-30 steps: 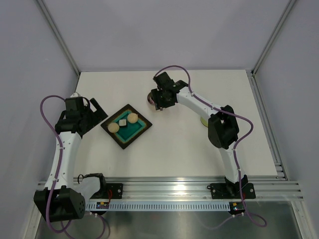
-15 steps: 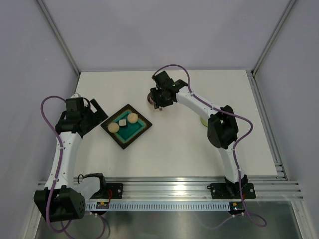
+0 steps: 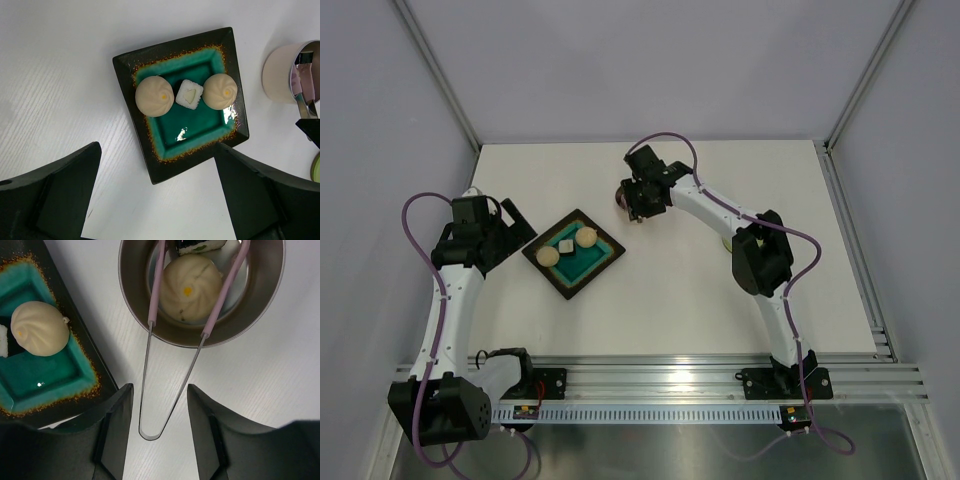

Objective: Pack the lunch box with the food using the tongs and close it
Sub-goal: Pick up the clamp from the packing box.

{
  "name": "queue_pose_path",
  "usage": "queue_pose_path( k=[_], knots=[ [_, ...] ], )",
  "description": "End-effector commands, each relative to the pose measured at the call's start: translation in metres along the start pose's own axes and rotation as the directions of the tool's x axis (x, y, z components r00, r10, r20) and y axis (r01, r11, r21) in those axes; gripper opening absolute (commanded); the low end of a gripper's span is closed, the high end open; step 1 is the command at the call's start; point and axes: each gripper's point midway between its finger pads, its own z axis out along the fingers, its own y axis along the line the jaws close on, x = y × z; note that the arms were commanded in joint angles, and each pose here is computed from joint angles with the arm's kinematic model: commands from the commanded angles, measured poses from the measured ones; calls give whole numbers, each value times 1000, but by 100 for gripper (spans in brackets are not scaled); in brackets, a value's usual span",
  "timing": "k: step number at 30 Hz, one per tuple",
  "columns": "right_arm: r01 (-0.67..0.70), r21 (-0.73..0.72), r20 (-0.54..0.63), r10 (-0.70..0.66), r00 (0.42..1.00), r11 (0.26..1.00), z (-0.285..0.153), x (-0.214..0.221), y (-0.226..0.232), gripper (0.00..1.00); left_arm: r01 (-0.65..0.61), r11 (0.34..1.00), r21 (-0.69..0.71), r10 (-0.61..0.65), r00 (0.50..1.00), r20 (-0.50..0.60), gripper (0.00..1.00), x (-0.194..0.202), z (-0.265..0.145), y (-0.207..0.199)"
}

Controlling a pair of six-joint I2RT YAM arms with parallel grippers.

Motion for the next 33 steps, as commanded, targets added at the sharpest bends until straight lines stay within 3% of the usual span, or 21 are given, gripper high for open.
queue_pose_path(
  k=[1, 4, 6, 10, 33],
  knots=[
    [5, -7, 45, -5, 999, 1000, -5, -15, 8, 55, -13, 999, 44, 12, 1000, 29, 99, -8, -2, -8],
    [5, -9, 49, -5, 999, 1000, -5, -16, 9, 49, -13, 999, 42, 12, 999, 30, 99, -8, -2, -7],
    [0, -9, 62, 0, 998, 1000, -8, -19, 9, 38, -14, 999, 39, 13, 999, 30, 99, -8, -2, -7],
    [-7, -2, 84, 7, 996, 1000, -16, -24, 8, 29, -13, 999, 38, 12, 1000, 29, 99, -7, -2, -6],
    [-18, 30, 185, 12, 983, 999, -65, -40, 0, 25, -13, 999, 35, 12, 999, 34, 99, -7, -3, -5]
  ],
)
